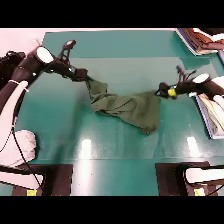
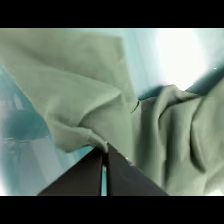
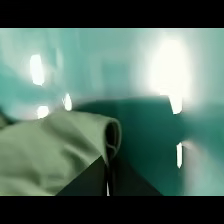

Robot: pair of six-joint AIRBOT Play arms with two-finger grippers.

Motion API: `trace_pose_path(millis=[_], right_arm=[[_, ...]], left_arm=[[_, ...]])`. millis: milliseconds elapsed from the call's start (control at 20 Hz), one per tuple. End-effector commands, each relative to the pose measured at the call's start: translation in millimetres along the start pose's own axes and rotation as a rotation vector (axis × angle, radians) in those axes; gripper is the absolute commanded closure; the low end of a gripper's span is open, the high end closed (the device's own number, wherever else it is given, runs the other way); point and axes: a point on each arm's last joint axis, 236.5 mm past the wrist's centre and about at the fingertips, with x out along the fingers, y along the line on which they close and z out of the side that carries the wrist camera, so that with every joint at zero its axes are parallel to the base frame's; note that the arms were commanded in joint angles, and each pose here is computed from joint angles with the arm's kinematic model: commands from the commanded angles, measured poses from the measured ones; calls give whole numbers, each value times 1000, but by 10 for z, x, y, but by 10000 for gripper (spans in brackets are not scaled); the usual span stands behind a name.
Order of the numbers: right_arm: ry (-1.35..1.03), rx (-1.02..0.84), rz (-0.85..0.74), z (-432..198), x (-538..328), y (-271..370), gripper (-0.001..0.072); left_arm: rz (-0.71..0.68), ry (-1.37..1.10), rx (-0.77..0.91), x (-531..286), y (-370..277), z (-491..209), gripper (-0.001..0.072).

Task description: Fold the shirts.

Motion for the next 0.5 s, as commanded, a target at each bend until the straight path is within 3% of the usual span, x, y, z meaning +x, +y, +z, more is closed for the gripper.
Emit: trace_pose_path(millis=[0,200,450], right_arm=[[-150,-210,-66,424,-921,348,692],[-467,-409,-115,564,-2690,1106,692],[-850,-543,-211,147,-4299,1815,693]], left_arm=[[67,-117,75,-759,-6,370,684],[124,-500,193,-2591,-498,858,684],[168,-910,379,-4533,-1426,531,685]])
